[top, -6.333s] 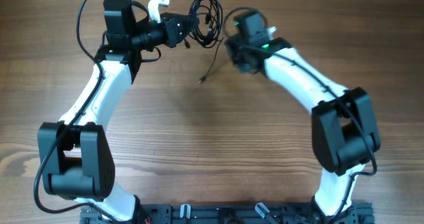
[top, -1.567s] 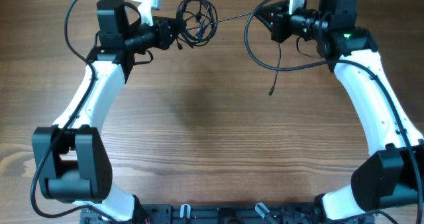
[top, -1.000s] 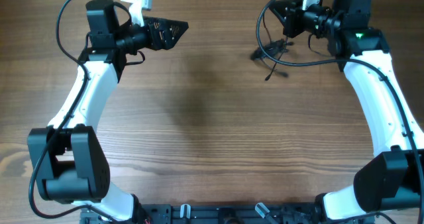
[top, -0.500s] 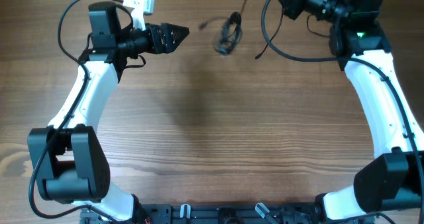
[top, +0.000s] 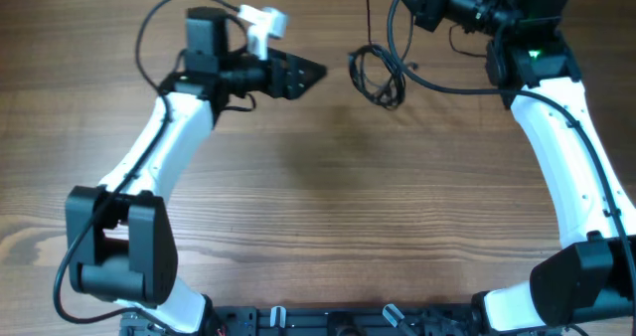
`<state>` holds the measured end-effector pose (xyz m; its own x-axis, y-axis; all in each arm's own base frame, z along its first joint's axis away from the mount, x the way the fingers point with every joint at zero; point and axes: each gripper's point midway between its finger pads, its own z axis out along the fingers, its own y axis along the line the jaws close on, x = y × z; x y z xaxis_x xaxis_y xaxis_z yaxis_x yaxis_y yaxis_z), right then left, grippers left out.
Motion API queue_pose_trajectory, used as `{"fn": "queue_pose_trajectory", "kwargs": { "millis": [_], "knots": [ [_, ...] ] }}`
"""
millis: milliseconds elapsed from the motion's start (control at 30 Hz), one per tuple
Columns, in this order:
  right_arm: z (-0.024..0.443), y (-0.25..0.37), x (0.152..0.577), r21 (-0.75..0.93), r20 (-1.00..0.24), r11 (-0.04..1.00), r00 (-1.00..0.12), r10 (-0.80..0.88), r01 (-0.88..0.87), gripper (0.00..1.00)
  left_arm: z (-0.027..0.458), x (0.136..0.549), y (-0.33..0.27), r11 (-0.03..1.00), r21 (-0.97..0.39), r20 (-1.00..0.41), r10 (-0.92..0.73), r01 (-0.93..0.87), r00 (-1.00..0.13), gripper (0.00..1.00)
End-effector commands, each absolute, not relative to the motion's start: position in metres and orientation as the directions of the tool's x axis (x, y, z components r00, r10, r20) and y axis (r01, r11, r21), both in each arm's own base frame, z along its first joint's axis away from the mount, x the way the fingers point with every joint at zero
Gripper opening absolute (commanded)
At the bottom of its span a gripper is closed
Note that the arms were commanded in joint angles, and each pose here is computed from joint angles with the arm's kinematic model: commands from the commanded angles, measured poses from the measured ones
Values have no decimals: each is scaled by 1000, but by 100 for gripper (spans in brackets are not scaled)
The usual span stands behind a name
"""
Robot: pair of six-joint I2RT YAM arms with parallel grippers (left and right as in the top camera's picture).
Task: Untangle cables
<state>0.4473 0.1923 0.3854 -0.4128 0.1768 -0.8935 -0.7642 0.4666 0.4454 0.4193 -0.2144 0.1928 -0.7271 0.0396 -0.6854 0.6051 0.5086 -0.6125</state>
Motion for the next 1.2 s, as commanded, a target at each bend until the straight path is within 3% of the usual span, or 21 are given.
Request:
{"fn": "queue_pose_trajectory", "kwargs": {
  "millis": [0, 233, 433, 800, 1167],
  "knots": [
    [385, 187, 454, 488, -866, 564, -453, 214, -666, 5, 204, 410, -237, 451, -557, -747, 94, 697, -658, 90],
    [333, 173, 463, 525, -775, 752, -589, 228, -399, 5, 207, 412, -237, 451, -547, -759, 88, 705, -645, 91],
    [334, 156, 452, 421, -756, 869, -629, 179, -259, 5, 207, 412, -237, 452, -548, -758, 89, 704, -646, 91],
    [320, 134, 425, 331, -682, 929, -722, 115, -165, 5, 202, 417, -234, 492, -532, -757, 88, 689, -647, 91],
    [344, 150, 437, 398, -733, 887, -663, 153, -235, 5, 194, 412, -233, 494, -540, -739, 110, 682, -665, 88]
  ]
}}
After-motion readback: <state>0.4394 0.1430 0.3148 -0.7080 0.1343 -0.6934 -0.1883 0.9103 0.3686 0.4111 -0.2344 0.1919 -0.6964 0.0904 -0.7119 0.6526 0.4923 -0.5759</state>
